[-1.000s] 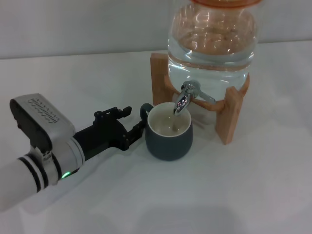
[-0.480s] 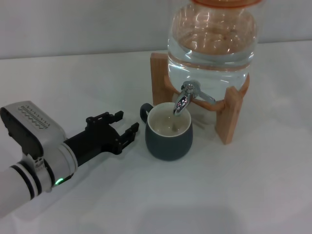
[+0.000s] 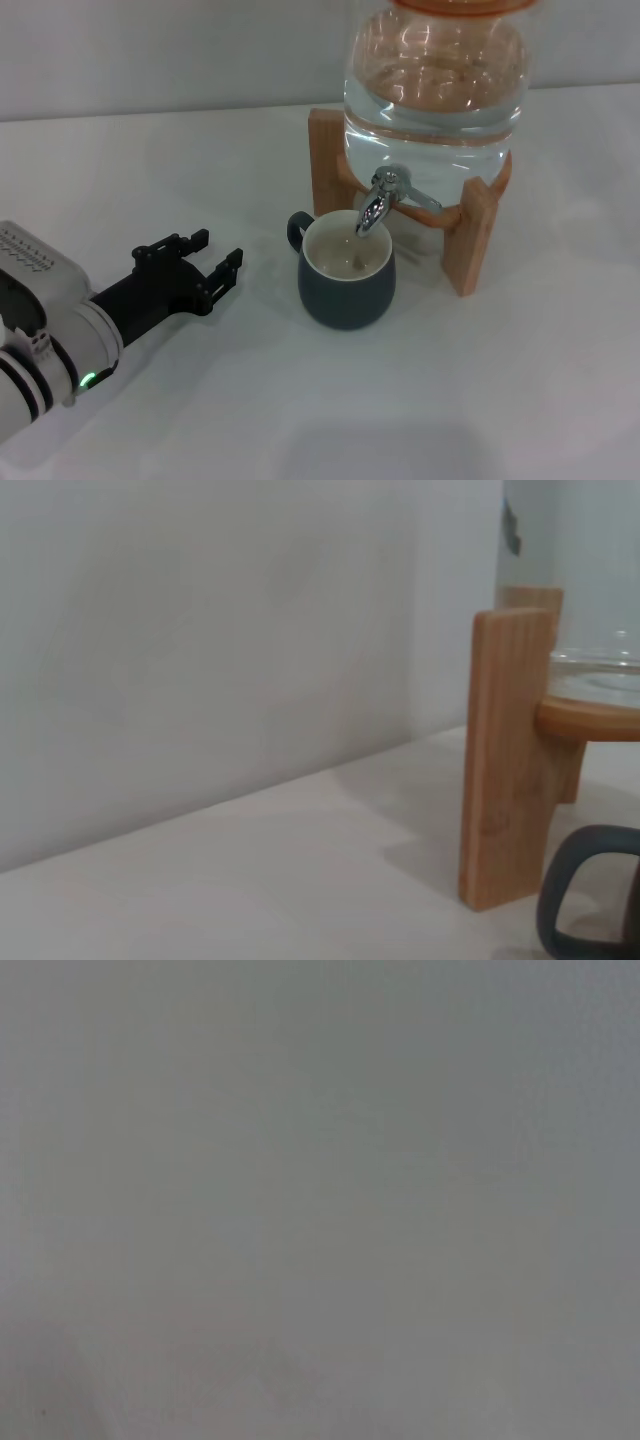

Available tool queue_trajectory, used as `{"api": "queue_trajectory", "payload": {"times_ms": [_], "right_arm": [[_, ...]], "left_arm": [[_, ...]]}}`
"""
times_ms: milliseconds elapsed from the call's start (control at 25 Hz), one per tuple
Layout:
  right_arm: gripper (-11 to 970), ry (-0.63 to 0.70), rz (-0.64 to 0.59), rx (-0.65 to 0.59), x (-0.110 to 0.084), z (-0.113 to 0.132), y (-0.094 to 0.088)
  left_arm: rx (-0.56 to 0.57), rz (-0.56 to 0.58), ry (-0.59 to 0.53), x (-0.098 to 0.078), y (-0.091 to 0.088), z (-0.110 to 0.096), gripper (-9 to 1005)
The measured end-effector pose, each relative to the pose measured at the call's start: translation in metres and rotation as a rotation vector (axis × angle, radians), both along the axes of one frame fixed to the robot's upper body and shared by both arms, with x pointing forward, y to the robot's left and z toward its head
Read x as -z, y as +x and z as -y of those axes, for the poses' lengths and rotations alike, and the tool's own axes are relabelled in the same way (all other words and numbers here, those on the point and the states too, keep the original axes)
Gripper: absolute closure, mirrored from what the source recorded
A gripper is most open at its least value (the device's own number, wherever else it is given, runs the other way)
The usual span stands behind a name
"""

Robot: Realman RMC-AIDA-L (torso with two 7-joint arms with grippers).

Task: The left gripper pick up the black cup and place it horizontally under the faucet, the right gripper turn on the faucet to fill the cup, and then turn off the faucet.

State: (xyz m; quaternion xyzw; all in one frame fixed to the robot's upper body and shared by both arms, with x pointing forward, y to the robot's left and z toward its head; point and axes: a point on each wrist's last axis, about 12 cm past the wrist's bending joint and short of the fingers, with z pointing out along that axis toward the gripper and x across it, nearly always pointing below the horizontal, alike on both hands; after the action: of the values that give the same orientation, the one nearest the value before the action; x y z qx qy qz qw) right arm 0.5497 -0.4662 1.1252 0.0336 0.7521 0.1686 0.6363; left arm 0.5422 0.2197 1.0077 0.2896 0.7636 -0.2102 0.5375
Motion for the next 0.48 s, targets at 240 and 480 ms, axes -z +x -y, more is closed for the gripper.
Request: {"api": "queue_trajectory", "payload": {"times_ms": [240,480], "right_arm": [[117,-0.004,-0.002,0.007,0.0,0.002,-0.001],[117,-0.009,-0.011,0.021,0.001,0.007,-0.005]], "left_arm": [[0.002,0.035,-0.022,-0.007,0.0,0.002,469],[-0.088,0.097,-0.071,-0.021,-0.006,-0.02,469]]}}
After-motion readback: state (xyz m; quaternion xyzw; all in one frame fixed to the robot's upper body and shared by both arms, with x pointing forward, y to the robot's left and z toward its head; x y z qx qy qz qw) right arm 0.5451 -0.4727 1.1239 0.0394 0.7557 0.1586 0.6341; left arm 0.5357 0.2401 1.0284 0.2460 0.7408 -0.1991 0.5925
